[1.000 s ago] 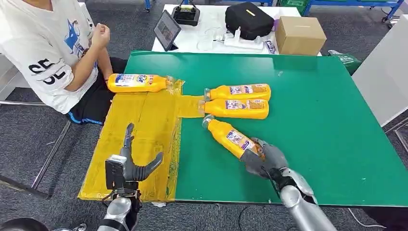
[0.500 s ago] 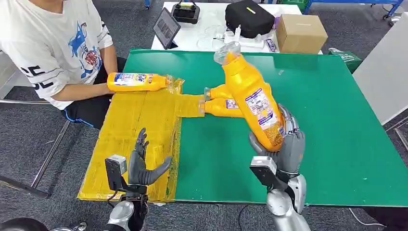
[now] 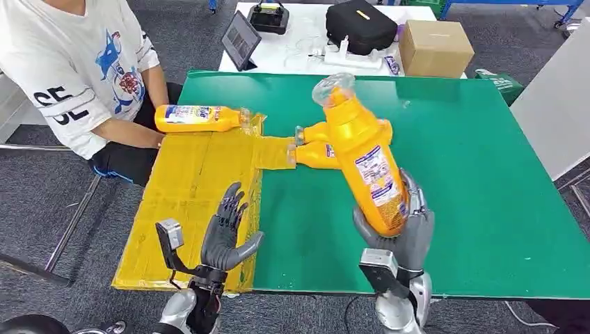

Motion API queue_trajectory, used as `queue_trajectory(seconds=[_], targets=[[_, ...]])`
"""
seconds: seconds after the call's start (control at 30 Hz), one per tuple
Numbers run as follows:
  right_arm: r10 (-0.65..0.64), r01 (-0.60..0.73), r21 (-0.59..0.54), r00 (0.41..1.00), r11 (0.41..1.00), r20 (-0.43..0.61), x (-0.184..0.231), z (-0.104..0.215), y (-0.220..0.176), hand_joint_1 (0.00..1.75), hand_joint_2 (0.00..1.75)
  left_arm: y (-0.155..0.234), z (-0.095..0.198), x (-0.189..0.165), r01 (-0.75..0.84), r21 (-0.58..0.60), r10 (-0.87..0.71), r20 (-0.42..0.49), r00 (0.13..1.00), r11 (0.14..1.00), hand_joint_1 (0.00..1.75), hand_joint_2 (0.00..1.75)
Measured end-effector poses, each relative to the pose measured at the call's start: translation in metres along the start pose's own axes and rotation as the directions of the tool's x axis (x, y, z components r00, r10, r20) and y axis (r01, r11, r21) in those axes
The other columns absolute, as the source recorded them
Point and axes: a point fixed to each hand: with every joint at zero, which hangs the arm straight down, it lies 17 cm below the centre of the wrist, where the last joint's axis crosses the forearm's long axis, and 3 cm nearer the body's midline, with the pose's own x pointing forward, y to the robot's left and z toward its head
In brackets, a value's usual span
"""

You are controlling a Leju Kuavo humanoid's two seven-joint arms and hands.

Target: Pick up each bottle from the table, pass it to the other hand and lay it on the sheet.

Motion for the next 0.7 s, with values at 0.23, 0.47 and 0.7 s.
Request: queue_trajectory(seconds=[0.23,0.47,0.7], targets=[[-0.021,0.022,0.035,0.999,0.999,-0.030,-0.003,0.012,0.015,1.75,1.75,-0.003,0.003,0.001,-0.006,-0.015,0.006,-0.002,1.000,1.000,0.00,1.75],[-0.099,0.111,0.155,0.992,0.982,-0.078,0.001,0.037,0.056,1.75,1.75,-0.012,0.005,0.009,-0.041,-0.061,0.042,0.024,0.999,0.997,0.00,1.75],[-0.136,0.151,0.307,0.988,0.940,-0.068,0.029,0.076,0.114,1.75,1.75,-0.025,0.007,0.002,-0.008,-0.106,0.009,0.005,1.000,0.994,0.00,1.75]])
